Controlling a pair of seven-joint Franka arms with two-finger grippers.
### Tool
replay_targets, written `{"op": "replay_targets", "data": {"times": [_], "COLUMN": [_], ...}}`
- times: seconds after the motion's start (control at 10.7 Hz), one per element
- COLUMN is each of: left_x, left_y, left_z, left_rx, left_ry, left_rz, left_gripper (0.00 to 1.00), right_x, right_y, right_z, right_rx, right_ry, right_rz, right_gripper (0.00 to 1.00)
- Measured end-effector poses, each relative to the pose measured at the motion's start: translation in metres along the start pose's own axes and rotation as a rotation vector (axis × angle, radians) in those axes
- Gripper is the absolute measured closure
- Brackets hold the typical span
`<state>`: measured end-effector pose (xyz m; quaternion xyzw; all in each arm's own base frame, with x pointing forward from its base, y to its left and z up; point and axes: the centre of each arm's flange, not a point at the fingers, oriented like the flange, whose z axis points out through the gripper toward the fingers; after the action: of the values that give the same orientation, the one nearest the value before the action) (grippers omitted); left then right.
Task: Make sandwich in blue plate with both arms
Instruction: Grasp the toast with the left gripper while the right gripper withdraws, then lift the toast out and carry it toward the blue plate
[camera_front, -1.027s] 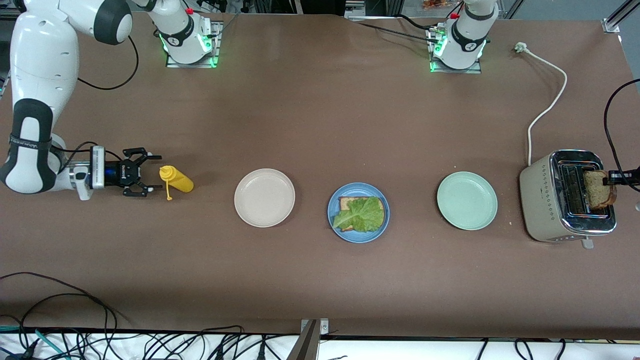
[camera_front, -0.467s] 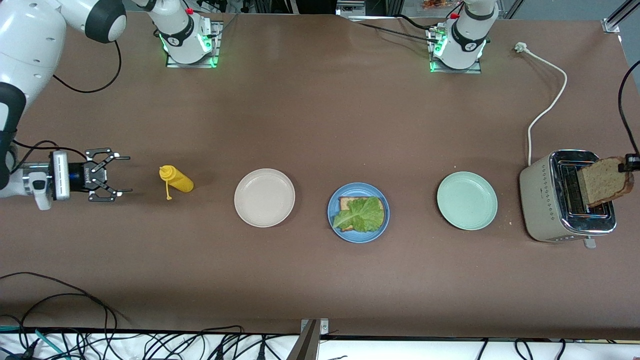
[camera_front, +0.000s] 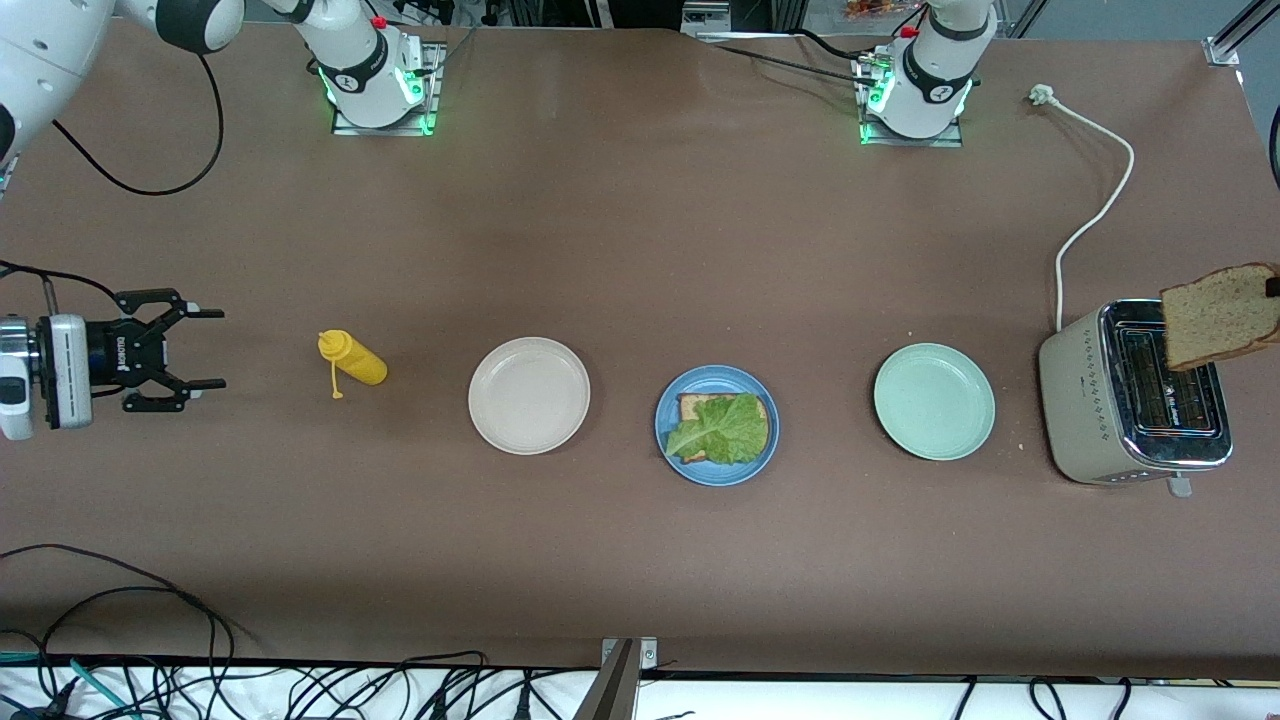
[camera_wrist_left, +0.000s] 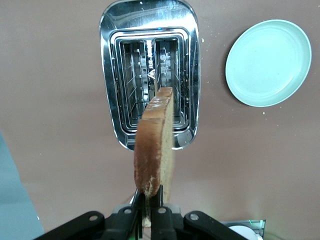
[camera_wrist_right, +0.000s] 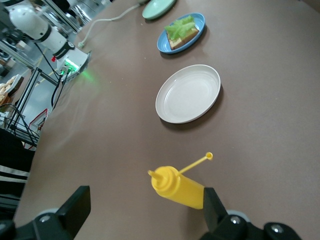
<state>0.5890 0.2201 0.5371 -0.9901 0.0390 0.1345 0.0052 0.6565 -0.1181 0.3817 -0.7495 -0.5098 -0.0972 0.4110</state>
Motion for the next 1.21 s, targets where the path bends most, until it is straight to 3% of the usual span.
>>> {"op": "replay_targets", "data": {"times": [0.28,0.47,0.65,0.84,1.03,1.12,1.21], "left_x": [0.003,0.013,0.019,0.027,0.036,0.037,0.038], "left_y": [0.026,0.055,0.071,0.096,0.124,0.125,0.124], "left_z": [-0.018,-0.021,-0.022,-0.022,-0.019,-0.016,-0.012], "left_rx": [0.001,0.007,0.013,0.023,0.032,0.031,0.020], "left_ry": [0.014,0.017,0.016,0.012,0.001,-0.006,-0.012], "left_rz": [0.044,0.070,0.087,0.127,0.135,0.136,0.135], "left_gripper": [0.92,0.92,0.92,0.92,0.92,0.92,0.92], "right_x": [0.075,0.120,0.171,0.213,0.234,0.236,0.233], "right_y": [-0.039,-0.075,-0.119,-0.157,-0.170,-0.165,-0.157], "right_z": [-0.009,-0.002,0.016,0.034,0.041,0.043,0.046], "right_rx": [-0.037,-0.093,-0.208,-0.388,-0.603,-0.693,-0.767], "right_ry": [-0.164,-0.311,-0.473,-0.606,-0.665,-0.643,-0.590], "right_rz": [0.231,0.401,0.558,0.662,0.710,0.721,0.737], "right_gripper": [0.00,0.00,0.00,0.00,0.00,0.00,0.00]}}
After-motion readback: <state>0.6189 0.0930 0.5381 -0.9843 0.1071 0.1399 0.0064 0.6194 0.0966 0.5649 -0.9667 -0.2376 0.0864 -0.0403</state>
